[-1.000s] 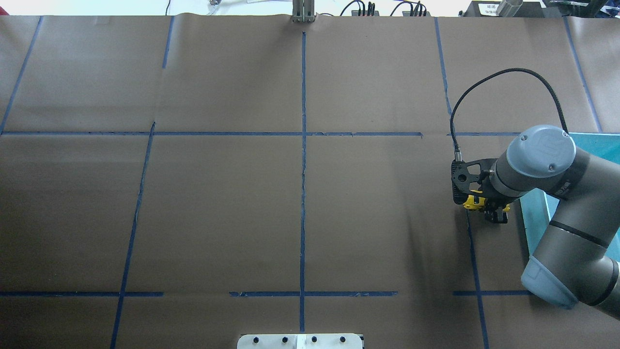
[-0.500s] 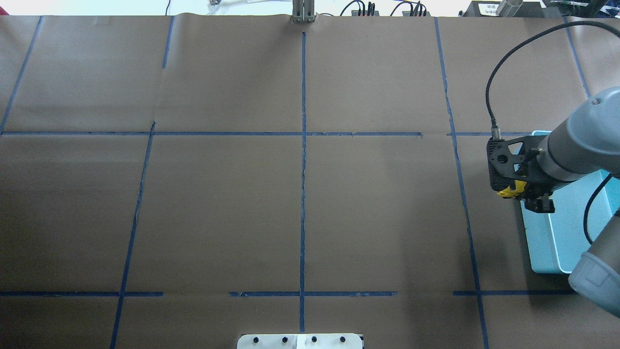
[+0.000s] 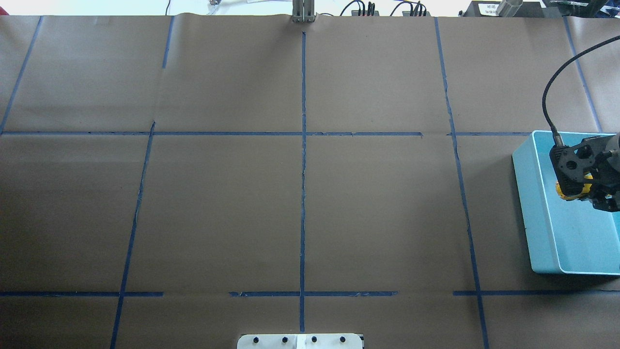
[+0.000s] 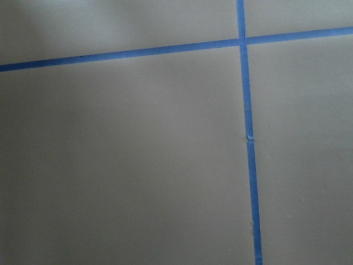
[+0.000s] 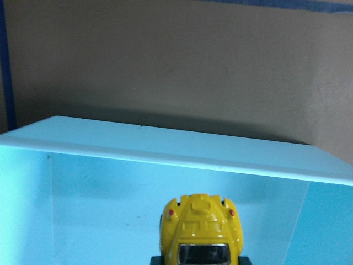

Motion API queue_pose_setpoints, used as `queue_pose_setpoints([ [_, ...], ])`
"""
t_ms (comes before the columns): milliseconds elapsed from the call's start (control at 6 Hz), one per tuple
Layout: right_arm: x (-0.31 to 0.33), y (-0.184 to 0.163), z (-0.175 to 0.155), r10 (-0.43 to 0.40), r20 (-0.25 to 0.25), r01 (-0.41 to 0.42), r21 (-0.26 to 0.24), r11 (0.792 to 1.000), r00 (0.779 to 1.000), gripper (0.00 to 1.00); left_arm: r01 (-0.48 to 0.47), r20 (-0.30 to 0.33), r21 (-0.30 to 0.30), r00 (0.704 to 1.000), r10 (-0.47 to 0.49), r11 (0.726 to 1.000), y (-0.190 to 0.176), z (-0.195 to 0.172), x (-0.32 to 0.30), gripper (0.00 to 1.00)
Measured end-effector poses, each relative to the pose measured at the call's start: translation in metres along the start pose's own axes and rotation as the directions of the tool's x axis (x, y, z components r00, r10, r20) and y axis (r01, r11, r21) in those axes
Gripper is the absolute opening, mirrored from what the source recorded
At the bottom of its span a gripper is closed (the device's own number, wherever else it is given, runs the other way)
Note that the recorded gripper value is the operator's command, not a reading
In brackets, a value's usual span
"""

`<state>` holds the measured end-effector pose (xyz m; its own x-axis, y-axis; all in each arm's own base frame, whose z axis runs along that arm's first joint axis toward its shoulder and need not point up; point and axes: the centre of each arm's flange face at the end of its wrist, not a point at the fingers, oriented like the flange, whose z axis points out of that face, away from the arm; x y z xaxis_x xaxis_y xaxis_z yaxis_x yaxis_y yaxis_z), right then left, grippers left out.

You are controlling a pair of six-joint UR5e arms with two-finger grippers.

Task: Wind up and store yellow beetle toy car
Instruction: 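Lift the car with the right gripper and carry it into the bin, then lower the car onto the bin floor and open the right gripper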

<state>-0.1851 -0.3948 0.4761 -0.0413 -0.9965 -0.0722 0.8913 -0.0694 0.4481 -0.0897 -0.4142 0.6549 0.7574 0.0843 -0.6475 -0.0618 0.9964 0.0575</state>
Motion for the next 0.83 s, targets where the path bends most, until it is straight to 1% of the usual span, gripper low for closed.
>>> queue_pose_setpoints([
  [167, 0.003, 0.014, 0.032, -0.003, -0.008, 0.003, 0.009, 1.0, 1.0, 0.0, -0.01, 0.0, 0.0, 1.0, 0.01, 1.0, 0.0, 0.0, -0.001, 1.0],
  [500, 0.006, 0.025, 0.068, 0.048, -0.002, -0.048, 0.006, 0.999, 0.999, 0.02, -0.012, 0.001, 0.009, 1.0, 0.012, 1.0, 0.003, -0.004, -0.007, 1.0],
  [833, 0.009, 0.032, 0.109, 0.057, -0.003, -0.057, 0.016, 0.998, 0.998, 0.04, -0.01, 0.001, 0.011, 1.0, 0.01, 1.0, 0.003, -0.005, -0.008, 1.0],
])
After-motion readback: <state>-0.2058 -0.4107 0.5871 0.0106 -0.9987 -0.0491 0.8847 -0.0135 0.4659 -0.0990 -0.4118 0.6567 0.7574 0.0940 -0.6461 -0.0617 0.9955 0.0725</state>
